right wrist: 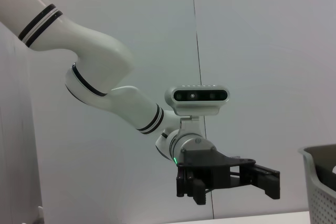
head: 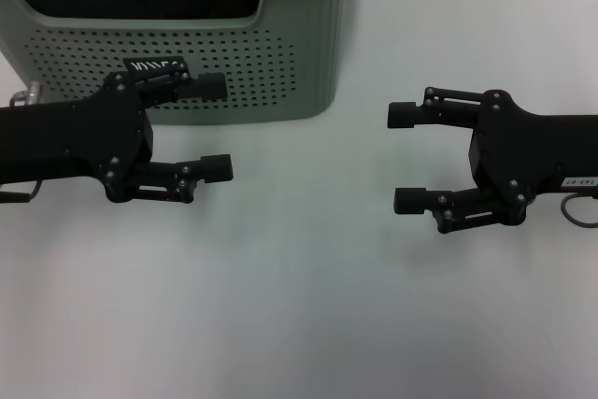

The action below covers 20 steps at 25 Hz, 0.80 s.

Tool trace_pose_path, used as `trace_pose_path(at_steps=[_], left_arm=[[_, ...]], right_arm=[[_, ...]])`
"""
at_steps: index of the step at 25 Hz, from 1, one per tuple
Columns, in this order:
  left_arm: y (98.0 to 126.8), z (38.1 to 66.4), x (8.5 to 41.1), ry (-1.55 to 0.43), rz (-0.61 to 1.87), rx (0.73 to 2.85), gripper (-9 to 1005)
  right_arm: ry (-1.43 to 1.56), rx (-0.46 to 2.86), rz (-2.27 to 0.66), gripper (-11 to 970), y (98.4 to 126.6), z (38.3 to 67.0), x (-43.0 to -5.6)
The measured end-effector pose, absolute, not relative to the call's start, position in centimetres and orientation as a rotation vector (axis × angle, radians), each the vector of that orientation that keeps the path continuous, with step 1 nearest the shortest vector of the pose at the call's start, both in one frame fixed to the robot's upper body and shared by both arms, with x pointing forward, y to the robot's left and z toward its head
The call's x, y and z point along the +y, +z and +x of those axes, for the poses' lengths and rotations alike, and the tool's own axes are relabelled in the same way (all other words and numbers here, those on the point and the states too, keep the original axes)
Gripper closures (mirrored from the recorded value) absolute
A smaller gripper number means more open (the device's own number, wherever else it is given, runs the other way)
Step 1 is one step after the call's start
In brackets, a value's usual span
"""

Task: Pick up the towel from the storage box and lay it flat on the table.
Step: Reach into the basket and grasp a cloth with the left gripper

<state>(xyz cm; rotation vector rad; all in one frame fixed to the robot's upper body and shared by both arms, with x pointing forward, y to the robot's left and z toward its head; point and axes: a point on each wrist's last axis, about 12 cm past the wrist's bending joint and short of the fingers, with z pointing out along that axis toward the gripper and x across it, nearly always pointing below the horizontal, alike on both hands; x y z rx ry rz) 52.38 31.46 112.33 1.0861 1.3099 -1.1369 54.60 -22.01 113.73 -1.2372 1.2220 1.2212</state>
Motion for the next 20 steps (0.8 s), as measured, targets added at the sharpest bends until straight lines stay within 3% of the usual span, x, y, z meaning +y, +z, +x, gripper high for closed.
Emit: trace_pose_path(at_steps=[14, 20], left_arm=[[112.6, 52.6, 31.6, -1.135, 1.041, 1.303, 105], [115.9, 55.6, 31.8, -1.157, 0.901, 1.285, 105]], right_arm=[[1.211, 1.225, -1.229, 104, 113.7, 54.6, -22.3], [1.153, 1.262, -1.168, 103, 113.4, 54.6, -24.2]])
